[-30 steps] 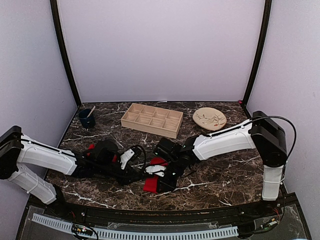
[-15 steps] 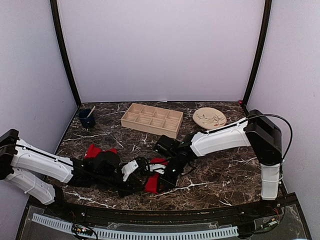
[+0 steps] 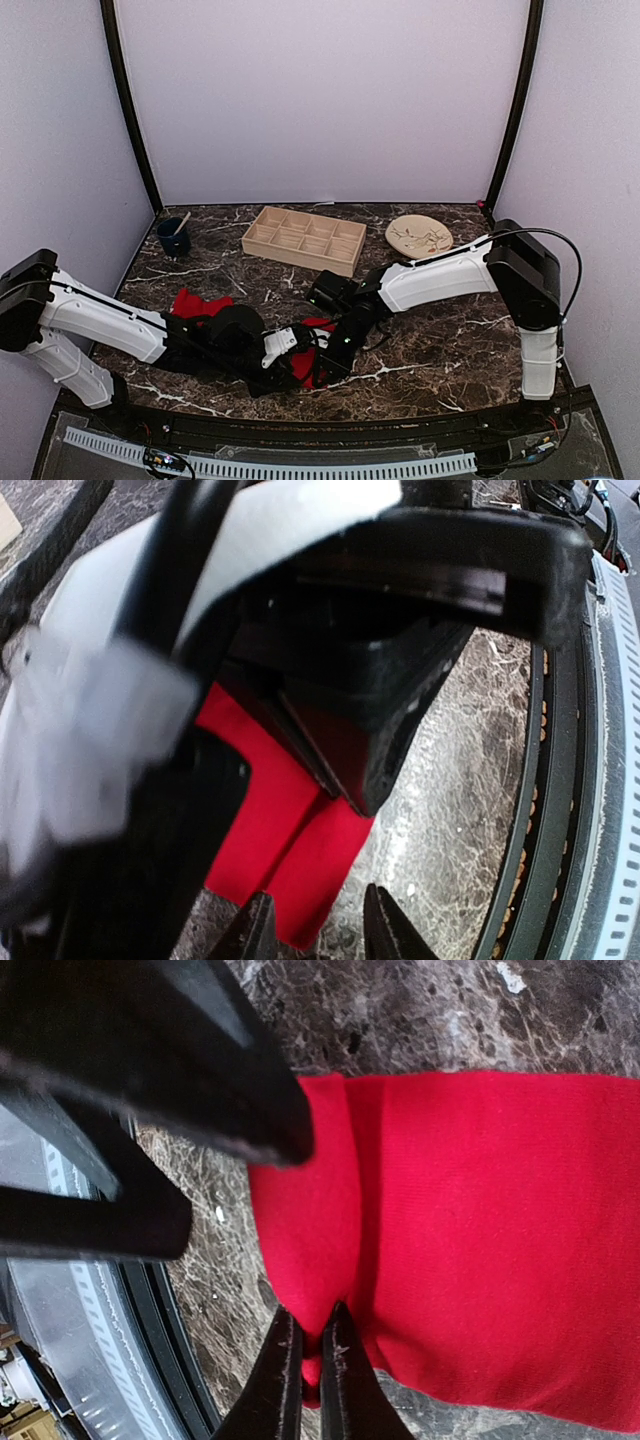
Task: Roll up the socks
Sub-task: Roll the sock at the center of the board.
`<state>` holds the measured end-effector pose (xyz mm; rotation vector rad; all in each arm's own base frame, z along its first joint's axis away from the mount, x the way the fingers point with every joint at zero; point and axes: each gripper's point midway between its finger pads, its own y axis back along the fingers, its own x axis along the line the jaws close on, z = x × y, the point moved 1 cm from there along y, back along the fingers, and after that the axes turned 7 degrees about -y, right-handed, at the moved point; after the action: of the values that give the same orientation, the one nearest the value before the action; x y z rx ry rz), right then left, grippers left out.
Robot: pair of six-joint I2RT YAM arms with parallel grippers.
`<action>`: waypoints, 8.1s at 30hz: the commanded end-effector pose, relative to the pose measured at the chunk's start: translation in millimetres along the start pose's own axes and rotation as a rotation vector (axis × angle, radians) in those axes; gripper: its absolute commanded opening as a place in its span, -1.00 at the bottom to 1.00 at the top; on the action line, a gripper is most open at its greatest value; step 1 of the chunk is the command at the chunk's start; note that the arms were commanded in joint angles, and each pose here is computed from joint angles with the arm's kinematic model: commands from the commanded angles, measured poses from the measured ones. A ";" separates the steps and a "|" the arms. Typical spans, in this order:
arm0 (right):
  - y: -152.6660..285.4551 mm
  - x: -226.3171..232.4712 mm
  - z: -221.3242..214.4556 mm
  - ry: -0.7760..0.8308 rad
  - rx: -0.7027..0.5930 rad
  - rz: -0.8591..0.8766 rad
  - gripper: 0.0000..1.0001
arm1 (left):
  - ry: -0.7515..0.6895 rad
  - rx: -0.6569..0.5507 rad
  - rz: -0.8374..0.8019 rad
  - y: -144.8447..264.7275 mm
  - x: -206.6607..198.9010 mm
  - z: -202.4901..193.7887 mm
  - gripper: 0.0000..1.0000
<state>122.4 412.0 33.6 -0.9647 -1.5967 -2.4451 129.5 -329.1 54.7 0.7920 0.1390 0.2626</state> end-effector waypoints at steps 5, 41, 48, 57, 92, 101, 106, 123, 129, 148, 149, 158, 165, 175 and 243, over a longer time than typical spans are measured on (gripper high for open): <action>-5.9 -6.0 -6.9 -0.032 0.034 0.010 -0.88 | -0.091 0.053 -0.005 -6.7 -1.5 3.9 -0.35; -2.5 0.4 -3.2 -0.037 0.029 0.084 -0.87 | -0.159 0.220 0.039 -28.5 1.6 -25.9 -0.34; -4.9 0.8 -4.5 -0.062 0.036 0.126 -0.86 | -0.168 0.214 0.058 -28.1 -1.4 -30.2 -0.35; -7.6 -3.1 -5.4 -0.080 0.044 0.144 -0.85 | -0.169 0.154 0.047 -16.7 -5.9 -21.9 -0.35; -4.3 -8.2 -10.1 -0.113 0.049 0.166 -0.83 | -0.129 0.260 -0.017 -33.5 -14.4 -48.4 -0.91; -1.8 -14.5 -11.0 -0.138 0.038 0.141 -0.62 | -0.108 0.270 -0.013 -34.1 -14.1 -52.4 -1.00; 6.2 -18.4 -10.0 -0.155 0.009 0.123 -0.50 | -0.101 0.271 -0.015 -32.7 -14.4 -52.0 -1.00; 27.0 -38.0 -16.7 -0.233 -0.097 0.077 -0.43 | -0.017 0.262 -0.090 -32.6 -14.8 -49.2 -1.00; 34.4 -43.6 -24.6 -0.259 -0.140 0.040 -0.43 | 0.055 0.251 -0.139 -30.4 -7.8 -46.0 -1.00; 82.7 -55.7 -19.1 -0.130 -0.400 -0.331 -0.43 | 0.347 0.332 -0.449 -30.7 -1.5 -50.4 -1.00; 81.8 -53.8 -20.1 -0.113 -0.398 -0.359 -0.43 | 0.363 0.333 -0.463 -30.6 -1.3 -50.2 -1.00; 65.7 -21.5 -17.7 0.064 -0.383 -0.508 -0.43 | 0.476 0.380 -0.563 -30.8 -3.5 -53.5 -1.00; 62.2 -3.0 -10.7 0.158 -0.380 -0.547 -0.42 | 0.516 0.392 -0.603 -30.2 -0.7 -52.0 -1.00; 41.4 15.6 -4.5 0.240 -0.323 -0.515 -0.32 | 0.534 0.422 -0.621 -30.6 1.7 -57.6 -1.00; -17.8 11.4 -18.7 0.168 -0.120 -0.256 -0.92 | 0.530 0.358 -0.478 -17.3 32.6 -40.8 -0.52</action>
<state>100.7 415.9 31.9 -0.4299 -1.5855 -2.8107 138.4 -324.8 27.6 0.9140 0.9362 -0.1823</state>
